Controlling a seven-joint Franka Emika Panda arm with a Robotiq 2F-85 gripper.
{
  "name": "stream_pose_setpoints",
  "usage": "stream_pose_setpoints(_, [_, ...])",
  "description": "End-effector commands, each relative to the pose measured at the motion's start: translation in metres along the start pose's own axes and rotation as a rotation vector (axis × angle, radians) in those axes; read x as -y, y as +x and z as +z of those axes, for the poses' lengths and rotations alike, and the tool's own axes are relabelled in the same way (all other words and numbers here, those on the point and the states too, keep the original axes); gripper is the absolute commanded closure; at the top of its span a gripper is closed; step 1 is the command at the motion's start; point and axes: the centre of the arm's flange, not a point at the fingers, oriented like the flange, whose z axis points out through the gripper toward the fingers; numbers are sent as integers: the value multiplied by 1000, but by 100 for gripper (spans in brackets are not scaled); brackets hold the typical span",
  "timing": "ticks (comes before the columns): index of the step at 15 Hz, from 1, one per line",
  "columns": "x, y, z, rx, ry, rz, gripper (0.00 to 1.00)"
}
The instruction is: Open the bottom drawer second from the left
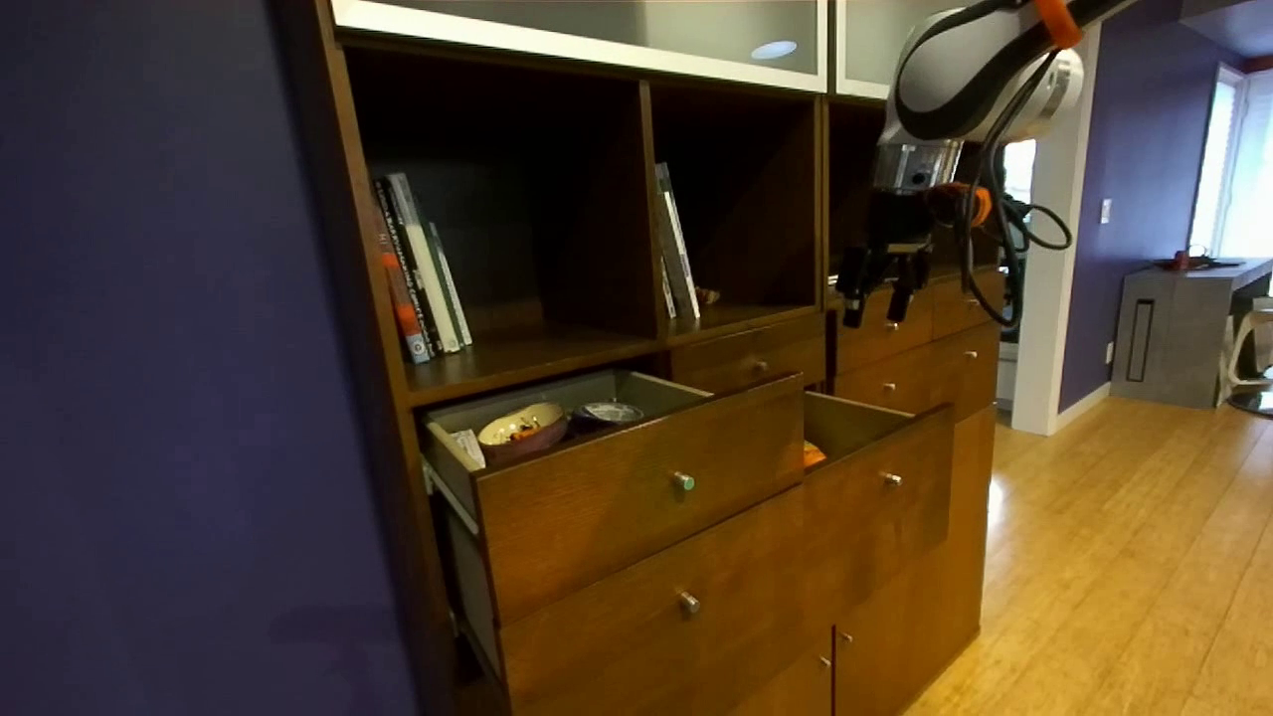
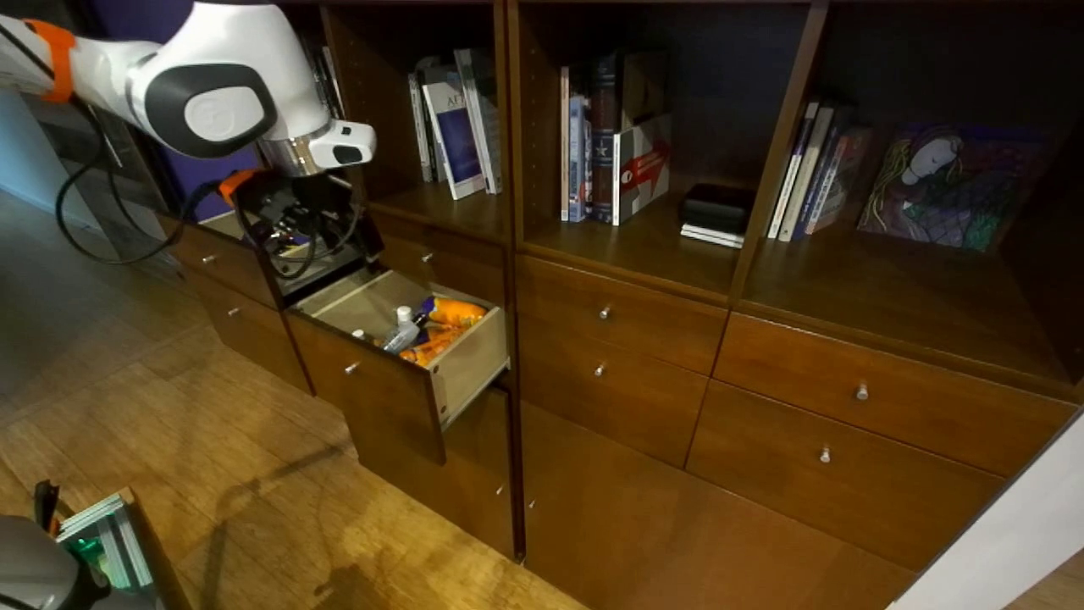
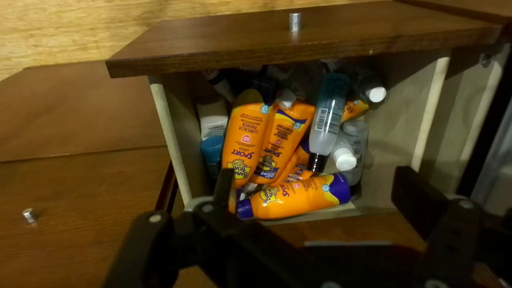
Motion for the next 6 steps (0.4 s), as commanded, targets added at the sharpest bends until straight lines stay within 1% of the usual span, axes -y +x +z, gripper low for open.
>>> stream_pose_setpoints(1, [17,-51,-30,-136,-9,6,0])
stream_pose_setpoints(2, [6,-15,-17,-62,-4,3,0])
stream_pose_setpoints(4, [11,-30,-28,-98,-7,-6,0])
stream_pose_setpoints(6, [12,-38,-30,-110,-8,-8,0])
